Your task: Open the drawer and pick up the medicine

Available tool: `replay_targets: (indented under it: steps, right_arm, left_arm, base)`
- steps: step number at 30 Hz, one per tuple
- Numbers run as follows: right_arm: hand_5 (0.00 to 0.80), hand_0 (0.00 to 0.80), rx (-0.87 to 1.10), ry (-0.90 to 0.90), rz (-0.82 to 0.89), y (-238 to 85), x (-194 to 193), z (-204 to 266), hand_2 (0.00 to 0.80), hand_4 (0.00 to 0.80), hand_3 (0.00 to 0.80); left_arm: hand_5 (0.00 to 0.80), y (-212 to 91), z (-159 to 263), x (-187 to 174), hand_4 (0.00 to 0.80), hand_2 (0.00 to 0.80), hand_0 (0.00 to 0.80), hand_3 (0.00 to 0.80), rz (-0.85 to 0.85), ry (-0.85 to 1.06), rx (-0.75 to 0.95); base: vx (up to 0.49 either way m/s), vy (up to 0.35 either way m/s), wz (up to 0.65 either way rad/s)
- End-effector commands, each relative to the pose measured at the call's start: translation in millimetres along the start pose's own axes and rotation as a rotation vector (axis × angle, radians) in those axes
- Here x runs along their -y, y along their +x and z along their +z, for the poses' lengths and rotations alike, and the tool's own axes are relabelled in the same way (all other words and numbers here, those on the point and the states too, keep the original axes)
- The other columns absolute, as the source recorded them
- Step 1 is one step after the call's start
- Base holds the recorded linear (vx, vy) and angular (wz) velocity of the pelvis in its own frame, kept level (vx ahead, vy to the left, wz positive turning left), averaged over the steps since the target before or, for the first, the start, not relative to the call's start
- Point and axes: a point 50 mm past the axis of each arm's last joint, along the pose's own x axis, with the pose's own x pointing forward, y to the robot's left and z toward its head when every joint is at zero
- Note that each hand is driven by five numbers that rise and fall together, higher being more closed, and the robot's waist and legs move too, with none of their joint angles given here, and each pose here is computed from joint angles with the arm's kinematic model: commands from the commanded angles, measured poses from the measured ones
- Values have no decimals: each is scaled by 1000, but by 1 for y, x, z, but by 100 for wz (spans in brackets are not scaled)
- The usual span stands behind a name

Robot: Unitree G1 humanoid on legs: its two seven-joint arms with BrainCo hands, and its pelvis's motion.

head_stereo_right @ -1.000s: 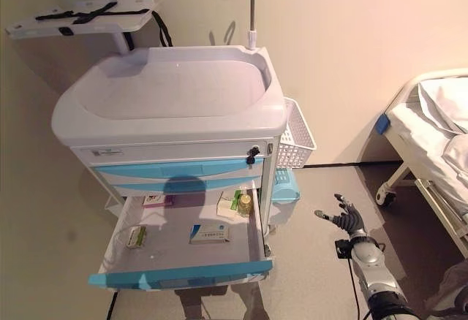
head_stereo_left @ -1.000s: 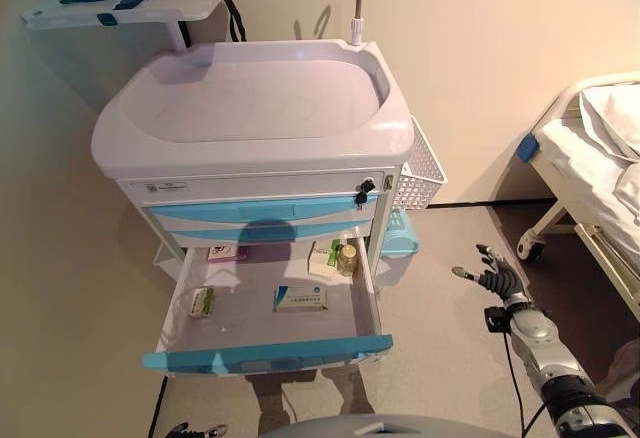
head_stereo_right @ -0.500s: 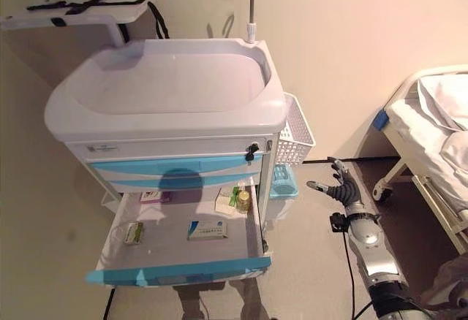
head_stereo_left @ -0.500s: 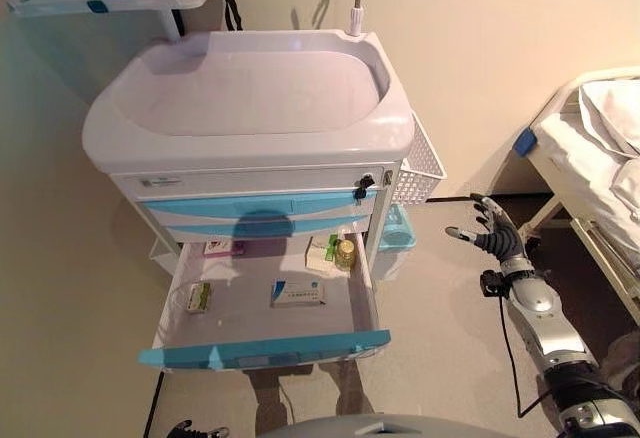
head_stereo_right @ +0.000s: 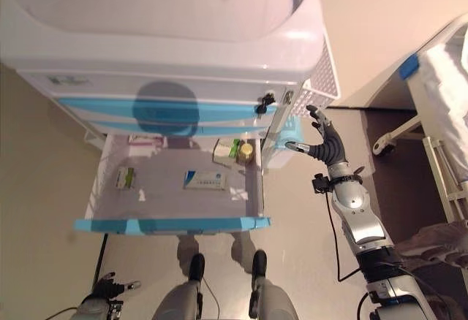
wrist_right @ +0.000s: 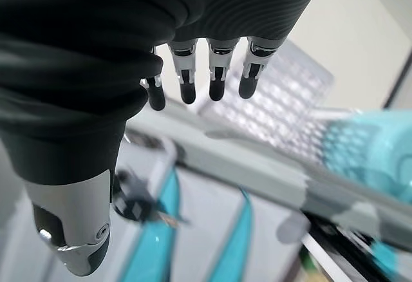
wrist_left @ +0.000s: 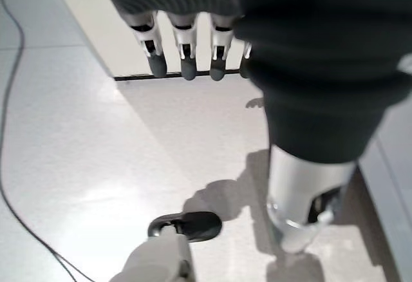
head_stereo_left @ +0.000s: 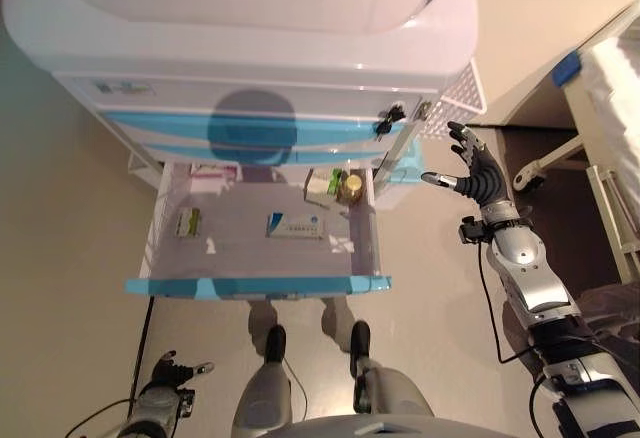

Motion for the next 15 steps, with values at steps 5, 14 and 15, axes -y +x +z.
replay_targets:
  steps: [5, 14, 15]
  right_arm:
    - [0, 0, 200, 69, 144, -6, -21, 39, 0, 0, 0]
    - [0, 0, 228, 94, 236, -16, -32, 45, 0, 0, 0]
    - [0, 0, 237, 92, 247, -16, -34, 48, 0, 0, 0]
  left_arm:
    - [0, 4, 8, -35, 0, 0, 0, 0, 114, 2, 27]
    - [0, 5, 14, -37, 0, 0, 0, 0, 128, 12, 46]
    - [0, 5, 15, -37, 0, 0, 0, 0, 126, 13, 47]
  base:
    - [-27, -3, 5]
    - [-4, -5, 2]
    - [0, 0, 0]
